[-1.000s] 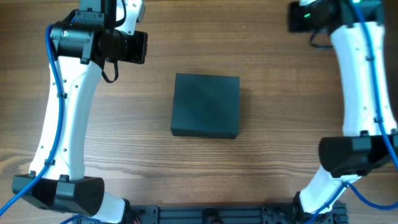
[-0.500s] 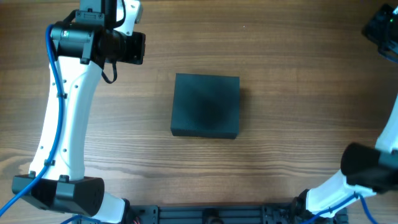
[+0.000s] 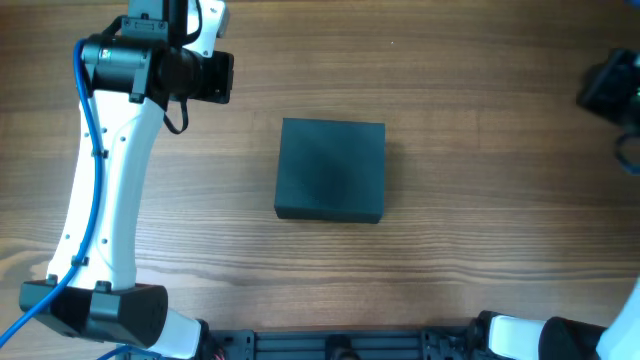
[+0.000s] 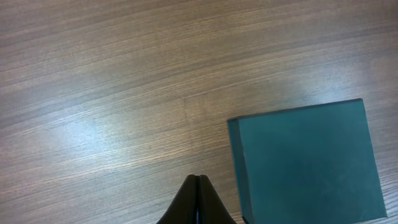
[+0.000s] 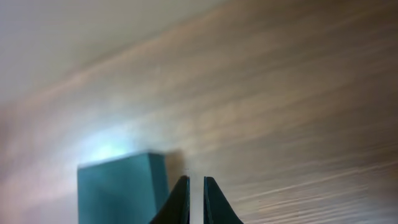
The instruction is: Pack container
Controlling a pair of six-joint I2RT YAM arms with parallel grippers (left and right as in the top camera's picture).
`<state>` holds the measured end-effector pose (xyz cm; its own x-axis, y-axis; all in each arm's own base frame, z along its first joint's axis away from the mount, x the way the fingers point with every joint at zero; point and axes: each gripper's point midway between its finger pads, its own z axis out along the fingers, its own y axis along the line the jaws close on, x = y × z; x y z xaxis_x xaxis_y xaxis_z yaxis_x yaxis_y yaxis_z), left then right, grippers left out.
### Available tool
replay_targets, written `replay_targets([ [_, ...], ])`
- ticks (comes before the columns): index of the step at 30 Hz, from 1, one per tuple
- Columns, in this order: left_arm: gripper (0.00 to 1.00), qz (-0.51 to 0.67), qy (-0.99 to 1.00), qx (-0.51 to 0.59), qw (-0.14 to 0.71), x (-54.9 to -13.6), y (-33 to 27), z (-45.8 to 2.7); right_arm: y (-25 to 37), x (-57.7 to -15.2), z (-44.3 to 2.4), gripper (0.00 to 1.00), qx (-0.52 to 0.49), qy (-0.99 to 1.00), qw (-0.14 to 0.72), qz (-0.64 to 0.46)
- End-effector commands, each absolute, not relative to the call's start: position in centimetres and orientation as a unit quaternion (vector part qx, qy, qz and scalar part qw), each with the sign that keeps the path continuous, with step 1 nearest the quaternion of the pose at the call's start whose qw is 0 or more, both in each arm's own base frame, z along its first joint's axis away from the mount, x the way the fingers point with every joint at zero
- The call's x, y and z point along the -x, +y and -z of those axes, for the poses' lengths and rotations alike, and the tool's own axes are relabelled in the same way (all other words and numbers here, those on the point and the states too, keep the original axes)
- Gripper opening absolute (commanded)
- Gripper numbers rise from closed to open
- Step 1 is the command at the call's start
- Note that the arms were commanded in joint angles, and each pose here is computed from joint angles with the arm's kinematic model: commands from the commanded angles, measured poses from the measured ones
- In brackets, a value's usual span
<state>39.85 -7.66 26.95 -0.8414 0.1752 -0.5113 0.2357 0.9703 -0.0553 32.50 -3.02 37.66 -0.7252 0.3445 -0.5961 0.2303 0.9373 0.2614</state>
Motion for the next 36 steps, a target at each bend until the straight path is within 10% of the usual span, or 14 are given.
replay_targets([
  [1, 0.04, 0.033, 0.967, -0.109, 0.227, -39.9, -7.1, -24.3, 1.7, -34.4, -32.5, 0.08, -0.082, 0.952, 0.275, -0.108],
  [16, 0.04, 0.015, 0.987, -0.107, 0.121, -36.2, -6.0, -13.1, 3.1, -38.8, -21.3, 0.11, -0.025, 0.953, 0.302, -0.028],
  [36, 0.05, 0.026, 0.938, -0.100, 0.330, -28.3, -4.7, -21.3, 2.1, -29.7, -19.4, 0.25, -0.023, 0.941, 0.336, -0.023],
])
